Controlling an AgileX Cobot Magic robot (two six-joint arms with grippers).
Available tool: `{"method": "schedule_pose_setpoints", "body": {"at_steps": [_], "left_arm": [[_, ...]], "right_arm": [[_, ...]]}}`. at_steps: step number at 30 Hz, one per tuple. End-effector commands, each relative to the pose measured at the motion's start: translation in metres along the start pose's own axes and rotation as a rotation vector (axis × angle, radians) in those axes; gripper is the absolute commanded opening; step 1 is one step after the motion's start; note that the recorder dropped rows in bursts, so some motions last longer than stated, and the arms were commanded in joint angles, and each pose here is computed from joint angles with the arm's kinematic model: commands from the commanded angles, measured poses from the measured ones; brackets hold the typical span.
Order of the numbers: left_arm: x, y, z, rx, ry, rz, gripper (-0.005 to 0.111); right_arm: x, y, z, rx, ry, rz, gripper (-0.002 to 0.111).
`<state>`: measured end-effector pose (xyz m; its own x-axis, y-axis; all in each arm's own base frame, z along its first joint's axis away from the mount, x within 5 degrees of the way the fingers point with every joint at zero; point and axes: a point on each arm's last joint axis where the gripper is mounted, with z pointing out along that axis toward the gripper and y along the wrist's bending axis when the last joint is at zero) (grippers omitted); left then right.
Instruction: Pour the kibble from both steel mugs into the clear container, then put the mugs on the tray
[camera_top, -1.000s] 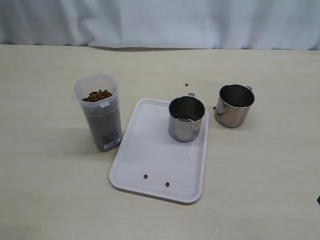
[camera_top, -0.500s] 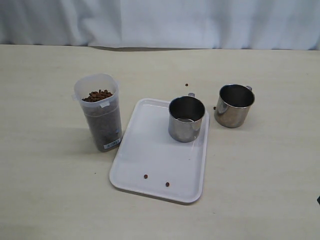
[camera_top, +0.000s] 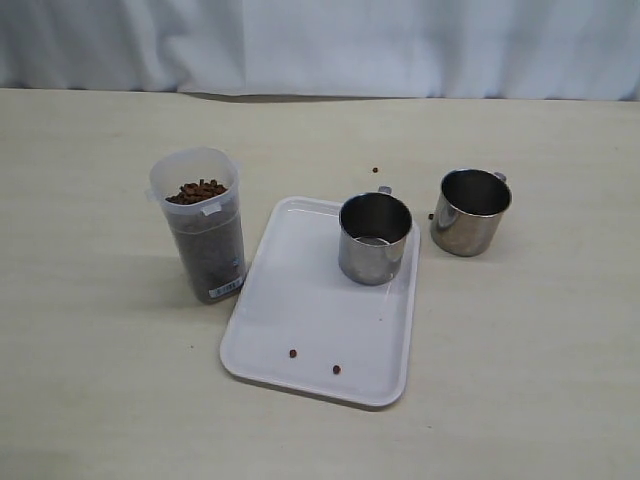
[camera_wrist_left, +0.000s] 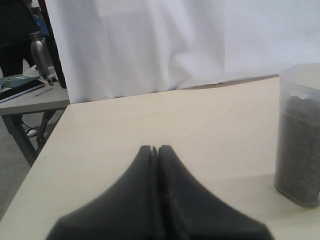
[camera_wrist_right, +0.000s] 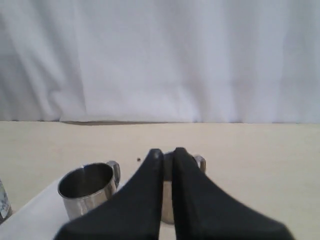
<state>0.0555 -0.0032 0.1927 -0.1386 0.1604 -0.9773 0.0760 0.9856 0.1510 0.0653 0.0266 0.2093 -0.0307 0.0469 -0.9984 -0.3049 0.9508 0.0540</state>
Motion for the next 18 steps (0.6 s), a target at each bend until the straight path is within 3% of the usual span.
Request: {"method": "schedule_pose_setpoints", "body": {"at_steps": [1, 3, 4, 5, 6, 8, 13, 18], "left_arm": [[0.000, -0.001, 0.000, 0.008, -0.006, -0.003, 0.000], [0.000, -0.001, 0.000, 0.008, -0.006, -0.003, 0.000], [0.000, -0.001, 0.000, 0.008, -0.006, -0.003, 0.000], [0.000, -0.001, 0.000, 0.008, -0.006, -0.003, 0.000], [0.000, -0.001, 0.000, 0.008, -0.006, -0.003, 0.000], [0.000, -0.001, 0.000, 0.008, -0.006, -0.003, 0.000], [0.000, -0.001, 0.000, 0.008, -0.006, -0.003, 0.000], [0.000, -0.001, 0.000, 0.008, -0.006, -0.003, 0.000]], "right_arm": [[-0.016, 0.006, 0.008, -0.082, -0.174, -0.114, 0.020], [-0.017, 0.001, 0.017, -0.057, -0.171, -0.078, 0.037], [-0.011, -0.005, 0.029, -0.028, -0.102, -0.051, 0.062], [-0.007, -0.008, 0.036, -0.017, -0.053, -0.023, 0.073], [-0.005, -0.013, 0.054, -0.008, 0.031, 0.039, 0.097], [0.000, -0.018, 0.083, -0.034, 0.129, 0.089, 0.110], [0.026, -0.019, 0.159, -0.289, 0.310, 0.004, 0.110], [0.054, -0.030, 0.198, -0.324, 0.403, -0.054, 0.110]]}}
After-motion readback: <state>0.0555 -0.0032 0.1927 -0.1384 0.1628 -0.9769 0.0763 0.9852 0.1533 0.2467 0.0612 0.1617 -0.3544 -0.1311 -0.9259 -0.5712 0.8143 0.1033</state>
